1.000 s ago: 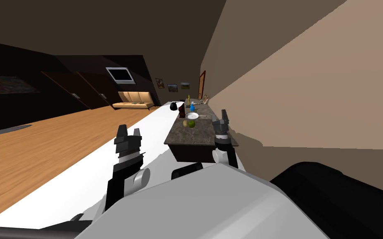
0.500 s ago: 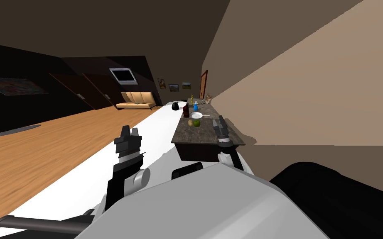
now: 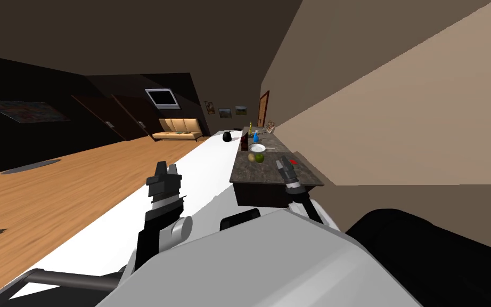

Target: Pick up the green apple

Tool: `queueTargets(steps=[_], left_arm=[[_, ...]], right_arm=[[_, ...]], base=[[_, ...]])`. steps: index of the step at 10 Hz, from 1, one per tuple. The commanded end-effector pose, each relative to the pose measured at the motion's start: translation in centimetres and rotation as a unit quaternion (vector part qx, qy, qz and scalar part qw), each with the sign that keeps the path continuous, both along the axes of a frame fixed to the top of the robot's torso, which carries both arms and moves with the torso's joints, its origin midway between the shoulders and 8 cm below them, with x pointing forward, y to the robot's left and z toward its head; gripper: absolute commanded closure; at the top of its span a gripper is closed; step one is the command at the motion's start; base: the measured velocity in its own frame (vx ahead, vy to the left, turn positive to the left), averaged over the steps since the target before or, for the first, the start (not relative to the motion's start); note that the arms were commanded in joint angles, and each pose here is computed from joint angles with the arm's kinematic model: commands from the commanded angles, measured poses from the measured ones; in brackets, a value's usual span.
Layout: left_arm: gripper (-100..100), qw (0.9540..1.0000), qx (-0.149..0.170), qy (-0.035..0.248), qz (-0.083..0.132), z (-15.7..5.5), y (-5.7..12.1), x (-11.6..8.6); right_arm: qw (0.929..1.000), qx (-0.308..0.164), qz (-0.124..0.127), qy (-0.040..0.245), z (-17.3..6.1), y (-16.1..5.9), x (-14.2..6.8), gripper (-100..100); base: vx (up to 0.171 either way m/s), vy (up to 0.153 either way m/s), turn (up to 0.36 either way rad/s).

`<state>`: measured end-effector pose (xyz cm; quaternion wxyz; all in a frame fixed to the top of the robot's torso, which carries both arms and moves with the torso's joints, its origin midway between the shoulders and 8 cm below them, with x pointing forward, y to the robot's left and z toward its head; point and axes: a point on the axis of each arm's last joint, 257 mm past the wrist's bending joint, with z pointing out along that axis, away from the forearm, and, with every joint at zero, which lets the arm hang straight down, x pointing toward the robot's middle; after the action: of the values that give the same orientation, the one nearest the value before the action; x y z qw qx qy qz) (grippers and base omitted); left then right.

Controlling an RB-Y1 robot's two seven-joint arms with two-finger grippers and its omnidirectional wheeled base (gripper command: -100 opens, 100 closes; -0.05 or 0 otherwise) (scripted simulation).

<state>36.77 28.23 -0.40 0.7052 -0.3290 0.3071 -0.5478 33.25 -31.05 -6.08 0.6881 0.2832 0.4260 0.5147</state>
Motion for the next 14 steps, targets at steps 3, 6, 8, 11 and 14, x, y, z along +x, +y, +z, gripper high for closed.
queueTargets(steps=[3, 6, 8, 11, 14], left_arm=[[0, 1.0, 0.0, 0.0, 0.0, 0.0, 0.0, 0.0], [0, 1.0, 0.0, 0.0, 0.0, 0.0, 0.0, 0.0], [0, 1.0, 0.0, 0.0, 0.0, 0.0, 0.0, 0.0], [0, 1.0, 0.0, 0.0, 0.0, 0.0, 0.0, 0.0], [0, 1.0, 0.0, 0.0, 0.0, 0.0, 0.0, 0.0]], right_arm=[[0.9957, -0.05, -0.014, 0.077, -5.7, -3.4, -2.0, -100], [0.9955, -0.05, -0.014, 0.079, -5.8, -3.5, -2.0, -100], [0.9955, -0.05, -0.014, 0.079, -5.8, -3.5, -2.0, -100], [0.9955, -0.05, -0.014, 0.079, -5.8, -3.5, -2.0, -100], [0.9856, -0.109, -0.033, 0.125, -8.9, -5.4, -3.8, -100]], base=[[0.032, 0.129, 0.073], [0.004, 0.001, 0.01], [0.0, 0.0, 0.0], [0.004, 0.001, 0.014], [-0.012, -0.008, 0.214]])
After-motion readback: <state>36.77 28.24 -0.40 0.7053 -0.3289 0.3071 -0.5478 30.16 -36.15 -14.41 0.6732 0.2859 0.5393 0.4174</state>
